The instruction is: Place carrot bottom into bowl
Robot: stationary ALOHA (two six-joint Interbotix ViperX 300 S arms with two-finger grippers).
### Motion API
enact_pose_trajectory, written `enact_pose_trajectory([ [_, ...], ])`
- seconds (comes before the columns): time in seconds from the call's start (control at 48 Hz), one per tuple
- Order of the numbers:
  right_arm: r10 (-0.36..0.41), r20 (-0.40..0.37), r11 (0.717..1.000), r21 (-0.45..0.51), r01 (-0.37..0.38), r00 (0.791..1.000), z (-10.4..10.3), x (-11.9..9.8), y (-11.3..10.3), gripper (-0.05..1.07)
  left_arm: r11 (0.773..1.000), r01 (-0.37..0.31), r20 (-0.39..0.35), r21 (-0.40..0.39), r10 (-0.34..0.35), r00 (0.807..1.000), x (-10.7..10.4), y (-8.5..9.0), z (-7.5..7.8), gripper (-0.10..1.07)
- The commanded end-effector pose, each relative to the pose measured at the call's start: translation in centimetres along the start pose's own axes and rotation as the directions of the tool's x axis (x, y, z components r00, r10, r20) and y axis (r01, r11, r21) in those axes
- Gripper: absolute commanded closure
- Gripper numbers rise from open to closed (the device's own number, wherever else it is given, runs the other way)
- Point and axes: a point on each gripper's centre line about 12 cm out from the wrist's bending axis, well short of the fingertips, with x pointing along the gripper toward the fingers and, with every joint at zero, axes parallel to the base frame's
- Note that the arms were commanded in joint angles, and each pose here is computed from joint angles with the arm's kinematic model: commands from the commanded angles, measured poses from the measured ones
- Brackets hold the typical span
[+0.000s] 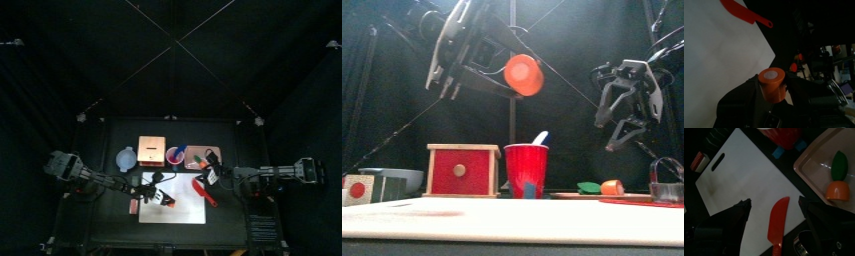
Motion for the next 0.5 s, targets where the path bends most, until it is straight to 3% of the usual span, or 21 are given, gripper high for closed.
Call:
enact_pose_trajectory([
  [0.0,0.018,0.014,1.0,0.002,-0.018,1.0,0.4,-0.2,0.4,-0.01,0.999,0.037,0.023,0.005,-0.037,0.999,-2.3,-0.1,0.6,0.31],
  [0.125,0.017,0.013,1.0,0.006,-0.018,1.0,0.3,-0.1,0.4,-0.01,0.999,0.052,0.086,-0.003,-0.052,0.995,-5.5,1.4,1.3,0.31],
  [0.229,0.017,0.013,1.0,0.006,-0.018,1.0,0.3,-0.1,0.4,-0.01,0.998,0.059,0.193,-0.021,-0.054,0.98,-8.1,2.9,2.7,0.31],
  [0.312,0.017,0.013,1.0,0.006,-0.018,1.0,0.3,-0.1,0.4,-0.01,0.997,0.065,0.296,-0.035,-0.052,0.954,-10.3,4.2,3.9,0.31],
  [0.375,0.015,0.009,1.0,0.004,-0.015,1.0,0.2,-0.1,0.4,-0.01,0.997,0.063,0.386,-0.047,-0.041,0.922,-12.1,5.7,4.9,0.31],
  [0.479,0.019,0.012,1.0,0.002,-0.019,1.0,0.3,-0.1,0.4,-0.01,0.997,0.04,0.477,-0.066,-0.003,0.879,-13.8,8.2,5.7,0.31],
])
